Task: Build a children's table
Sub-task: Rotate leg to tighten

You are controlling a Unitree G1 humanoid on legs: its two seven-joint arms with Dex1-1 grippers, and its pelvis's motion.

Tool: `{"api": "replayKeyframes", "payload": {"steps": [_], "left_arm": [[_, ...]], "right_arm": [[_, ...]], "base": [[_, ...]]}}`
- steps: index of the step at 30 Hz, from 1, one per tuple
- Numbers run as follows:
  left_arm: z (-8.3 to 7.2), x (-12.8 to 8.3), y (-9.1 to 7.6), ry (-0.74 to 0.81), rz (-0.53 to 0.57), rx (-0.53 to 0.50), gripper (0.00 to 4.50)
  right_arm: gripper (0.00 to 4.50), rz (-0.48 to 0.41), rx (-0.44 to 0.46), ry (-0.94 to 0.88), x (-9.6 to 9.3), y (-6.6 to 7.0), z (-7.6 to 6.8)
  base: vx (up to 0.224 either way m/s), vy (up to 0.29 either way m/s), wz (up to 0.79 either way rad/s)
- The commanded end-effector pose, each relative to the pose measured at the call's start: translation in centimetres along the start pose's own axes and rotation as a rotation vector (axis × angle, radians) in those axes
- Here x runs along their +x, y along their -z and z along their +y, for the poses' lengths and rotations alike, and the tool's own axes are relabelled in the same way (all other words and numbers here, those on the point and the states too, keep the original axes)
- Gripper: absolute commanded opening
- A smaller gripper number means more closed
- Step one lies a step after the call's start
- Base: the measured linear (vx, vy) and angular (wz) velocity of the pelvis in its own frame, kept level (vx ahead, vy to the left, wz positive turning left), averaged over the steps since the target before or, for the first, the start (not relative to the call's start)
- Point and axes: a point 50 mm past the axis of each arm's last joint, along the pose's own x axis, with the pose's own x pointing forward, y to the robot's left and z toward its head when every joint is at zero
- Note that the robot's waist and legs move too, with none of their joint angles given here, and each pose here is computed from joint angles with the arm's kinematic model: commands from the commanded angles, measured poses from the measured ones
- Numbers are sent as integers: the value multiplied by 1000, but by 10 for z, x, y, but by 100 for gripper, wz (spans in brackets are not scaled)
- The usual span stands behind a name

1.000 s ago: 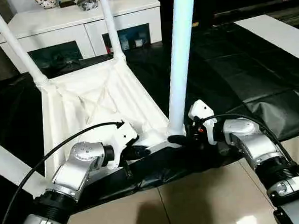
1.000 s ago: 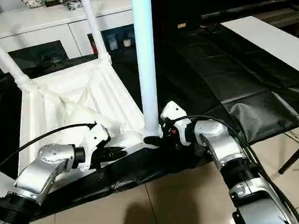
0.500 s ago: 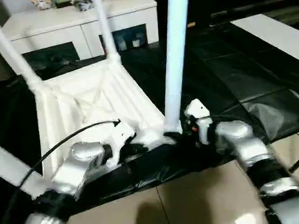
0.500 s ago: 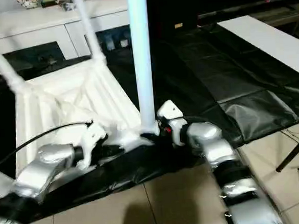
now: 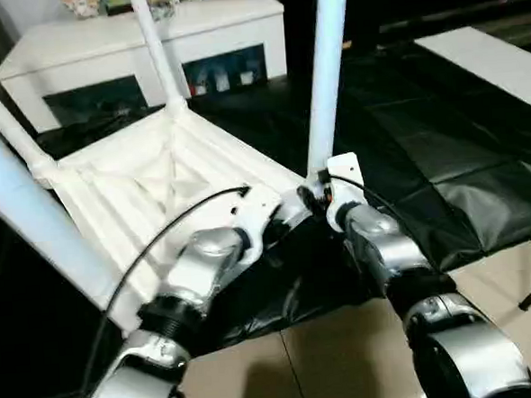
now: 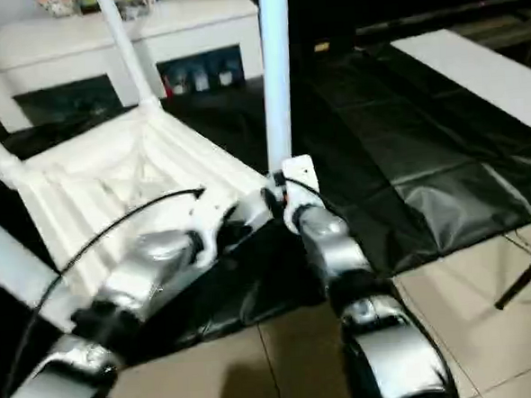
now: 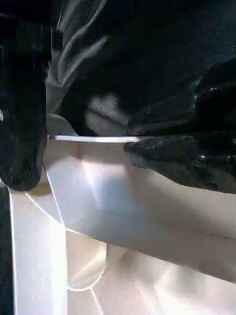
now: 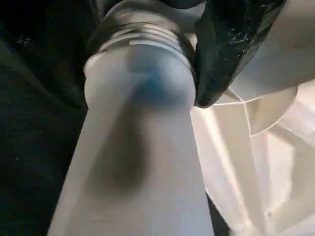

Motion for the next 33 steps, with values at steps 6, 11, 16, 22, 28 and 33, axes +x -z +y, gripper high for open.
{"api": "replayKeyframes", "payload": {"steps": [6, 11, 16, 22, 28, 33], "left_arm": [[8, -7, 8, -34, -9, 33, 0], [16, -20, 16, 19, -5, 80, 0], [24, -40, 30, 101, 11, 98, 0], [27, -68, 35, 311, -26, 141, 0], [26, -83, 35, 436, -6, 138, 0], [29, -85, 38, 444, 10, 153, 0]], "right_arm": [[385, -80, 81, -126, 2, -9, 23], [408, -110, 15, -177, -1, -14, 12], [408, -82, -133, -366, -13, -8, 1], [408, -31, -273, -712, -44, 2, -11], [408, -7, -282, -768, -51, 0, -27], [382, -4, -269, -802, -53, -2, -27]], "base": [[0, 0, 0], [0, 0, 0], [0, 0, 0], [0, 0, 0], [0, 0, 0], [0, 0, 0]]}}
